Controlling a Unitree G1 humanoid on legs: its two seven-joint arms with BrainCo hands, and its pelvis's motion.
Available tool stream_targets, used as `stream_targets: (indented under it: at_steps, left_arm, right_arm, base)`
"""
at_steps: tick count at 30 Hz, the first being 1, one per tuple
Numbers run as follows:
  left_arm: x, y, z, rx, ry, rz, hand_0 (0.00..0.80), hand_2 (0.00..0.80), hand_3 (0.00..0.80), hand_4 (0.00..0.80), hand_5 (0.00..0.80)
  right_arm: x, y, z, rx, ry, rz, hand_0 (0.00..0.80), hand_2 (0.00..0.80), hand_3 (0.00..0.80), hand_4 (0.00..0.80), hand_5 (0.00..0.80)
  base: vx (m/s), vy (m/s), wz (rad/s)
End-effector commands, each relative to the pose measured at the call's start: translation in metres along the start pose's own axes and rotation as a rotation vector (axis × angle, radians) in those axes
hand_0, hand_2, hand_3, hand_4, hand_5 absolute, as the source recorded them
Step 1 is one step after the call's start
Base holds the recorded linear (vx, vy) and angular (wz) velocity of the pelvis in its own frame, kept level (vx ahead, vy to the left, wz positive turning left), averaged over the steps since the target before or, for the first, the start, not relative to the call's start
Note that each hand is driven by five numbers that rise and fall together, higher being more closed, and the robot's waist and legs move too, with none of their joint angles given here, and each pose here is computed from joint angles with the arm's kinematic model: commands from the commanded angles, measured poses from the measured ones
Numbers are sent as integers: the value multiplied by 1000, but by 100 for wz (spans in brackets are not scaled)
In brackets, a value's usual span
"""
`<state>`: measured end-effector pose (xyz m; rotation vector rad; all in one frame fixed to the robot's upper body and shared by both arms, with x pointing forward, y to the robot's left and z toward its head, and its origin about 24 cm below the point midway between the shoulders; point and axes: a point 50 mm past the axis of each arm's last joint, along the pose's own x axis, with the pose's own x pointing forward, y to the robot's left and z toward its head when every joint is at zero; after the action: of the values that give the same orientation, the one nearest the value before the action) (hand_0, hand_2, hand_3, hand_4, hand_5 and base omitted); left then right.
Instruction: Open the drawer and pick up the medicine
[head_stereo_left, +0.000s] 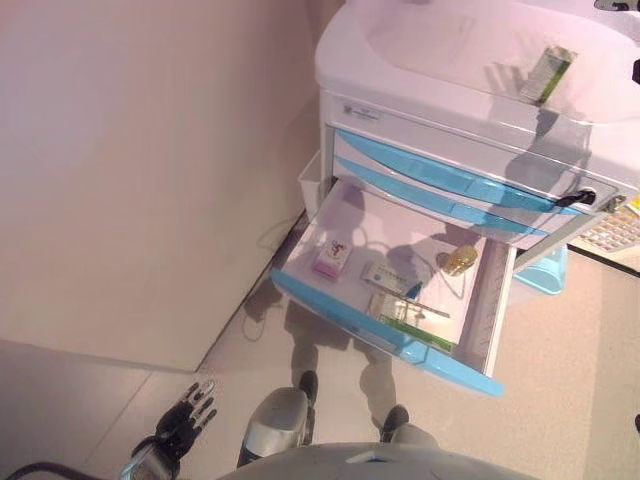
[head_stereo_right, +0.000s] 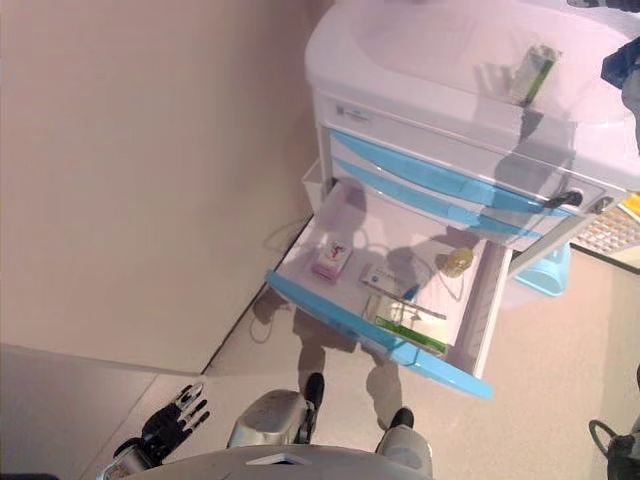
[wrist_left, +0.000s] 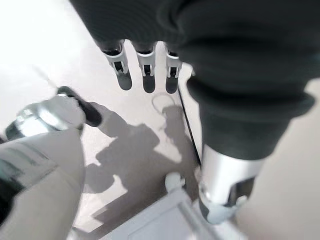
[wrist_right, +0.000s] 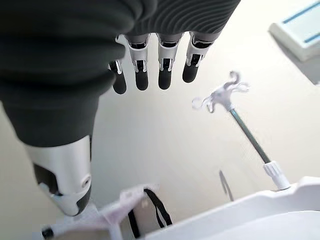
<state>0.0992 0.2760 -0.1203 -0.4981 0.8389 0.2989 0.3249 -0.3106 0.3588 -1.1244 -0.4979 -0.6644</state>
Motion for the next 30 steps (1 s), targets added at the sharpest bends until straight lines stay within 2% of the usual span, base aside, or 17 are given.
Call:
stream_targets:
  at_steps: [1, 5, 10, 13, 19, 22, 30]
  left_arm:
    - [-6, -2, 18, 320, -32, -58, 0, 0, 0, 0, 0]
    - [0, -20, 44, 572, -88, -75, 0, 0, 0, 0, 0]
    - [2, -45, 88, 920, -203, -88, 0, 0, 0, 0, 0]
    - [4, -62, 111, 1056, -223, -109, 0, 0, 0, 0, 0]
    - [14, -82, 115, 1270, -152, -115, 0, 0, 0, 0, 0]
    - [16, -90, 117, 1325, -124, -123, 0, 0, 0, 0, 0]
    - [30, -112, 104, 1423, -14, -85, 0, 0, 0, 0, 0]
  right_arm:
    - [-9, -7, -2, 55, -14, -23, 0, 0, 0, 0, 0]
    - [-35, 13, -5, 160, -33, 64, 0, 0, 0, 0, 0]
    - [-76, 36, -8, 256, -74, 263, 0, 0, 0, 0, 0]
    - [-94, 45, -10, 278, -93, 366, 0, 0, 0, 0, 0]
    - [-124, 60, -16, 337, -65, 502, 0, 0, 0, 0, 0]
    - [-133, 62, -20, 345, -32, 513, 0, 0, 0, 0, 0]
    - [-169, 81, -45, 399, 140, 703, 0, 0, 0, 0, 0]
  base:
    - [-63, -7, -25]
    - [-49, 0, -34]
    - [-43, -7, -27]
    - [-47, -21, -21]
    - [-28, -19, -21]
    - [-38, -21, -7]
    - [-54, -26, -7]
